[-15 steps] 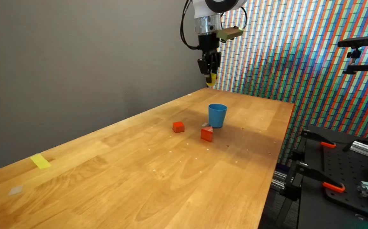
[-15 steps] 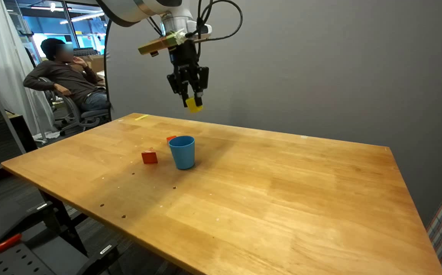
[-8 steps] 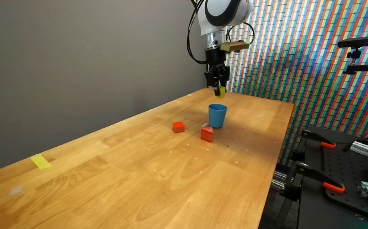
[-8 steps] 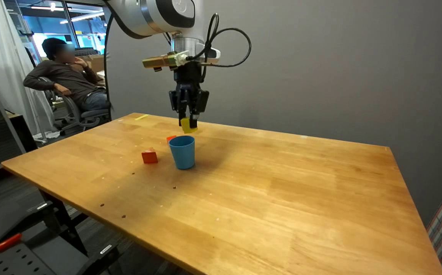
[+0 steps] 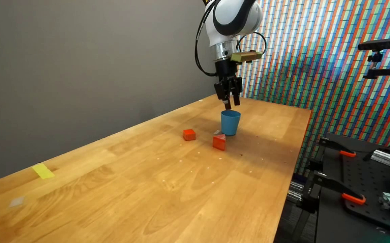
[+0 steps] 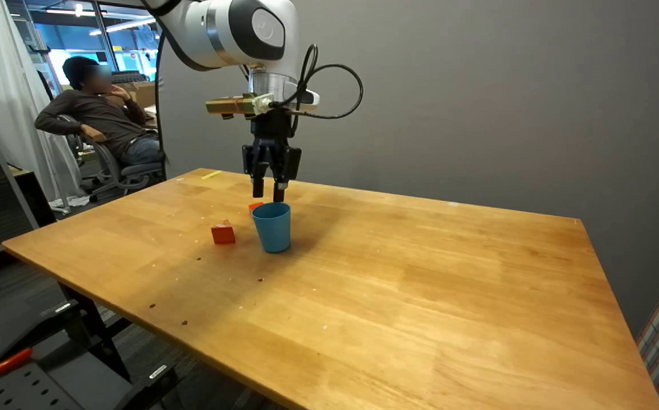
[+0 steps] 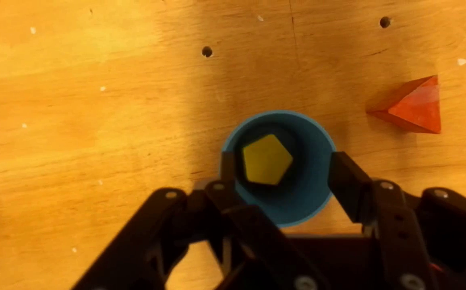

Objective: Pick up the yellow block from the table and put it in the light blue cup.

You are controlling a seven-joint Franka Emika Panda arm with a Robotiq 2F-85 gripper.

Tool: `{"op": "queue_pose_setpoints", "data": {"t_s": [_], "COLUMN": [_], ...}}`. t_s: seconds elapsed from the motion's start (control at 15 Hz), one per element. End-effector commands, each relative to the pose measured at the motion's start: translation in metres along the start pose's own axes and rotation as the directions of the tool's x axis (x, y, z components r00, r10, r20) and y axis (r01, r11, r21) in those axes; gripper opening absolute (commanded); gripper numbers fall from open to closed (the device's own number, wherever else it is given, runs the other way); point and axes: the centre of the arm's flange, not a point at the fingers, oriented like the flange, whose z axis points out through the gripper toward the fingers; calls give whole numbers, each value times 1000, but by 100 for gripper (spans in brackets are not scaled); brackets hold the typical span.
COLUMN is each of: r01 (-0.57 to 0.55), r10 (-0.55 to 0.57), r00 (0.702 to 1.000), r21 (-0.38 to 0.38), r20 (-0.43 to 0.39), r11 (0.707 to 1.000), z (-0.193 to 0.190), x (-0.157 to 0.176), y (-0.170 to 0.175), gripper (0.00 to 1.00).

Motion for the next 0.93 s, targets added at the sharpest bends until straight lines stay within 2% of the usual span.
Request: {"op": "queue_pose_setpoints", "data": {"t_s": [0.0,0.07,0.33,0.6,0.67,0.87], "r01": [62,91,175,279,231,259], "r10": [-62,-92,-201,-335,-276,-313], "r00": [998,996,967,898,932,907], "r21": [-12,-32,-167,-222,-201,-213], "r20": [-3,-18,-155,-284,-234,-283], "r11": [998,995,970,934,952,942], "z": [-11,-21,-86,-161,-132,-162], "x": [-3,-10,-43,-74,-46,-67], "y": [-4,-7,-30,-62,-58,-70], "gripper": [93,99,100,100,100,100]}}
